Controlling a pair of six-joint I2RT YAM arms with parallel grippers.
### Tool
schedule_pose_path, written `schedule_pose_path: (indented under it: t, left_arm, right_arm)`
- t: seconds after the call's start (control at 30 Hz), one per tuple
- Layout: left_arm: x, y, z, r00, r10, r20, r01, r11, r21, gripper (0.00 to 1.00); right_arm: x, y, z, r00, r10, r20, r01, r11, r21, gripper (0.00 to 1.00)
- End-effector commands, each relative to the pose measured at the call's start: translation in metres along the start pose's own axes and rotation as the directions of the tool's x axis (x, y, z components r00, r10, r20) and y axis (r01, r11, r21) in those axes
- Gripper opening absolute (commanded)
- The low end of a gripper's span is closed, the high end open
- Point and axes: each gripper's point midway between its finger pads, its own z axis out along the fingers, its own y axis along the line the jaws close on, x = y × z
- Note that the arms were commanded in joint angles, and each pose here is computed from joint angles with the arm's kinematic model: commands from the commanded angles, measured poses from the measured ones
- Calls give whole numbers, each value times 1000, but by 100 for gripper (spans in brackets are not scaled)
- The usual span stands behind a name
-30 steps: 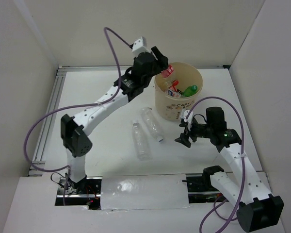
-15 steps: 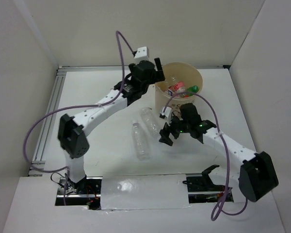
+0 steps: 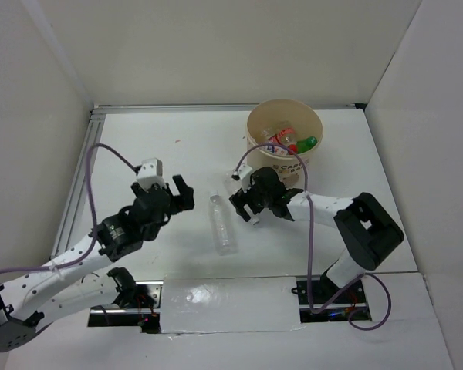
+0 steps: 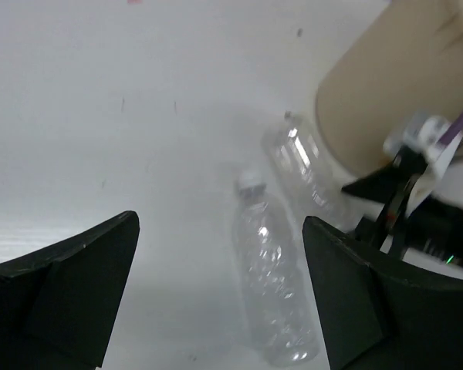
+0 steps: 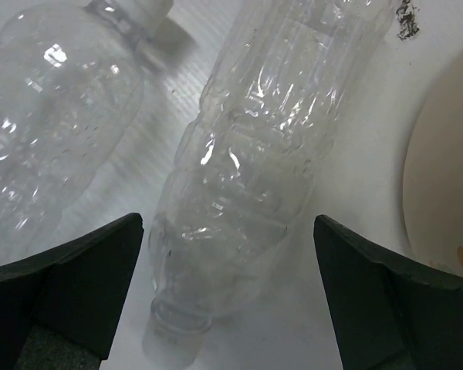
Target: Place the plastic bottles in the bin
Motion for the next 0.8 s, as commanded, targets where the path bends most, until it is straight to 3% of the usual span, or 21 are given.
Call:
schedule_pose_path:
  t: [0.0,0.03,0.13,0.17,0.27,0.33,0.47,0.67,0.77]
  left_arm:
    - [72,12,-10,988,-25,-156,25,1000,-1,100]
    - [81,12,-11,986,-12,-168,13,1000,8,100]
    - [115,10,-10,970,5,-244,-2,1000,13,100]
    - [125,10,-10,965,1,-262,-1,1000,2,100]
    - [144,6,-14,949,-5,-314,4,1000,-3,100]
    - [148,3,-20,945,-22,-326,28,1000,14,100]
    - [147,4,-26,945,-34,-325,50,998,41,100]
    - [158,-7,-23,940,-29,-339,67,993,99,100]
    - [174,-12,-14,926,-19,-376,54,995,84,100]
  right_arm:
    - [-34,-12,19,996,12,88,-18,998,65,92]
    - [-29,-12,22,997,14,73,-19,998,63,92]
    - [-37,-12,25,998,-7,61,4,999,53,55]
    - [-44,-12,24,998,-23,66,20,999,44,33]
    - [-60,0,4,994,-77,83,77,997,-4,19]
    - [-77,34,-24,981,-131,146,146,984,-98,16]
    - [-113,57,-84,927,-210,312,257,959,-120,16]
    - [-181,52,-165,786,-318,530,361,932,24,18]
    - [-219,24,-197,733,-339,590,316,937,146,18]
